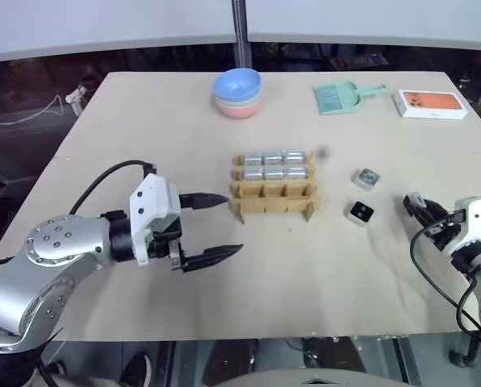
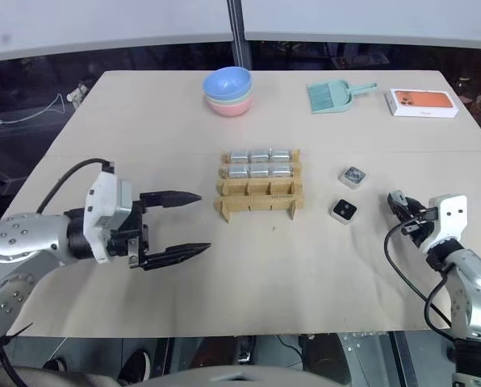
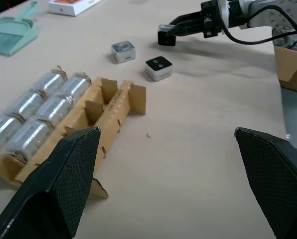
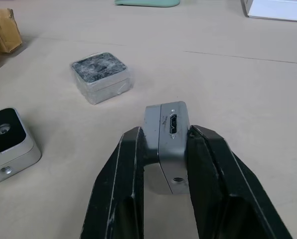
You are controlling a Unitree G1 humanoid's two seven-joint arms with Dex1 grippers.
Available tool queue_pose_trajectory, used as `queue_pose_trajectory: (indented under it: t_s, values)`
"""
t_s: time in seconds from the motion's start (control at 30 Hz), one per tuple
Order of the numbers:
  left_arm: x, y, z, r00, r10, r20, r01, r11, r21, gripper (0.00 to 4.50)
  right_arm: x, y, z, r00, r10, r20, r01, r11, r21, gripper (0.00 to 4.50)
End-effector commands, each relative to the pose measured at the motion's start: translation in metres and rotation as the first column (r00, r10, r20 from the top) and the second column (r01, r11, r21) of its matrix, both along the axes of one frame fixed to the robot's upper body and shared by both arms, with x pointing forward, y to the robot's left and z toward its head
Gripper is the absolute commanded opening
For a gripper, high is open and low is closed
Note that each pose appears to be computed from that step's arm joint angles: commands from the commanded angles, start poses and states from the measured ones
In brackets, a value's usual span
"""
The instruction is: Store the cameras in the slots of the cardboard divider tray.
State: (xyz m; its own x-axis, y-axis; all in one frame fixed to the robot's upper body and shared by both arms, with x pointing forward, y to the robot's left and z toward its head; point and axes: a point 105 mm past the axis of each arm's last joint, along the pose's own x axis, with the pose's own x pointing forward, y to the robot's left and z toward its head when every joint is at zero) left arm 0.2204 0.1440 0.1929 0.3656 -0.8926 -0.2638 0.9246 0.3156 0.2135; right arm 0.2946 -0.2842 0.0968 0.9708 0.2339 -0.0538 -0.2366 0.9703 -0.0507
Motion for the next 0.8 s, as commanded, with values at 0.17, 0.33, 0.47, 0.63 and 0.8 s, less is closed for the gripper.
queue_pose_trajectory:
  t_s: [0.17,0.33,0.47,0.63,0.8]
  values:
    - [-0.001,0.005,0.008,0.999,0.003,0.045,-0.004,1.000,0.005,4.50,0.004,0.000,0.022,0.998,0.036,0.060,-0.032,0.997,-0.066,0.68]
    - [0.001,0.008,0.009,0.999,0.008,0.051,-0.009,1.000,0.015,4.50,0.013,0.024,0.063,0.977,0.160,0.139,-0.151,0.986,-0.068,0.68]
    - [0.001,0.010,0.013,0.999,0.006,0.054,-0.006,1.000,0.015,4.50,0.006,0.084,0.094,0.875,0.463,0.144,-0.459,0.886,-0.060,0.68]
    - [0.005,0.024,0.016,0.997,0.055,0.054,-0.057,0.998,0.036,4.50,0.008,0.152,0.114,0.688,0.718,0.105,-0.706,0.695,-0.133,0.68]
    - [0.010,0.056,0.012,0.987,0.158,0.033,-0.160,0.985,0.064,4.50,0.019,0.215,0.141,0.475,0.875,0.093,-0.852,0.483,-0.203,0.68]
